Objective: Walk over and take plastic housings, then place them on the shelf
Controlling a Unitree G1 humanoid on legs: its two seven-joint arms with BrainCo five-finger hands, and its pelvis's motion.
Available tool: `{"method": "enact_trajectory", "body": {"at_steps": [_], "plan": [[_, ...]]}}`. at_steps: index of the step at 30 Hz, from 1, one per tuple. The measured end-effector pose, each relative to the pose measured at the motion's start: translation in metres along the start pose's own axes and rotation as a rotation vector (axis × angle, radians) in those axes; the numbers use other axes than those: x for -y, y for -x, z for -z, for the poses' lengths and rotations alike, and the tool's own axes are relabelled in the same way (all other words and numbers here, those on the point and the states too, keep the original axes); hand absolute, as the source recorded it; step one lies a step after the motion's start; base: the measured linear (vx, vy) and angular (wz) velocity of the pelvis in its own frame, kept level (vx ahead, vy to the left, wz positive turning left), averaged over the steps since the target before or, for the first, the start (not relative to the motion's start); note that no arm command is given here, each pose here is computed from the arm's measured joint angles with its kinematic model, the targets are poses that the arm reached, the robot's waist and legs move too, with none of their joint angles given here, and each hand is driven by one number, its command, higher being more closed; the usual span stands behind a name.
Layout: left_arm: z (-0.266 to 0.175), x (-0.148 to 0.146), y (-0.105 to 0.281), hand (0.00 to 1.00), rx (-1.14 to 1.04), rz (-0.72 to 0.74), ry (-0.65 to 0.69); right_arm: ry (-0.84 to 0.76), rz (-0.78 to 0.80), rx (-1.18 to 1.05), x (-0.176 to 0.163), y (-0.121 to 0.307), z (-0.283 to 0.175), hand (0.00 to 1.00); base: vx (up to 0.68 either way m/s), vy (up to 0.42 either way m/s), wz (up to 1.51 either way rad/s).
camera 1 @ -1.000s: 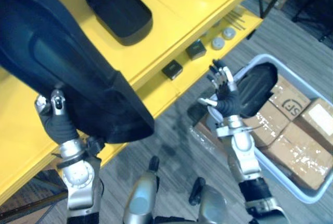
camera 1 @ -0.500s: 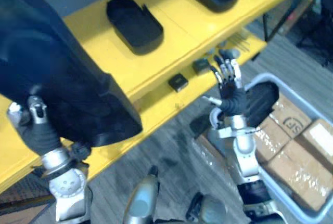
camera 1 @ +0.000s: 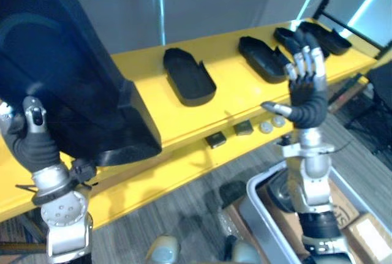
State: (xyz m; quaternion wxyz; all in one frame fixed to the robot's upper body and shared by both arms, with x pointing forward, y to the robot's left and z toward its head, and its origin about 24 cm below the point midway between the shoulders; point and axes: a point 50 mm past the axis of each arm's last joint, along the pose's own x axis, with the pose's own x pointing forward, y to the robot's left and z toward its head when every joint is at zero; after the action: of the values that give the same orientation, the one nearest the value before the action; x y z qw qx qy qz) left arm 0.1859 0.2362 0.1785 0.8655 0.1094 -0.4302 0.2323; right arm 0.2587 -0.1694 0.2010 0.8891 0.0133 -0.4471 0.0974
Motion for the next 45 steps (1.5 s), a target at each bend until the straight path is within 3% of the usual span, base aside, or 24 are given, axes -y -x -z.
{"method": "enact_trajectory", "body": {"at_steps": [8,16,21,24,30,34,40,45], "plan": [[0.015,0.002,0.008,1.0,-0.098,-0.038,-0.006,-0.174,-0.222,-0.033,-0.033,-0.015,0.013,0.0,0.08,-0.13,0.14],[0.04,-0.019,0.029,1.0,-0.261,-0.118,-0.199,-0.471,-0.56,-0.017,-0.145,-0.033,0.021,0.0,-0.03,0.026,0.13],[0.039,-0.05,0.047,1.0,-0.323,-0.16,-0.336,-0.481,-0.614,-0.123,-0.174,-0.023,0.032,0.0,0.03,-0.005,0.34],[0.04,-0.056,0.058,1.0,-0.379,-0.152,-0.334,-0.413,-0.529,-0.203,-0.161,-0.015,0.045,0.0,0.01,-0.008,0.37],[0.05,-0.037,0.045,1.0,-0.364,-0.04,-0.26,-0.166,-0.156,-0.414,-0.063,0.032,0.075,0.0,-0.05,0.034,0.2],[0.079,-0.03,0.018,1.0,-0.394,-0.005,-0.268,-0.036,-0.005,-0.357,-0.017,0.043,0.055,0.0,-0.09,0.045,-0.32],[0.121,-0.036,0.001,1.0,-0.584,-0.08,-0.359,0.033,-0.013,-0.221,-0.002,0.04,0.019,0.0,-0.05,0.031,-0.51],[0.137,-0.039,-0.021,1.0,-0.684,-0.186,-0.343,0.054,-0.018,-0.234,0.005,0.044,0.013,0.0,0.02,0.01,-0.14]]}}
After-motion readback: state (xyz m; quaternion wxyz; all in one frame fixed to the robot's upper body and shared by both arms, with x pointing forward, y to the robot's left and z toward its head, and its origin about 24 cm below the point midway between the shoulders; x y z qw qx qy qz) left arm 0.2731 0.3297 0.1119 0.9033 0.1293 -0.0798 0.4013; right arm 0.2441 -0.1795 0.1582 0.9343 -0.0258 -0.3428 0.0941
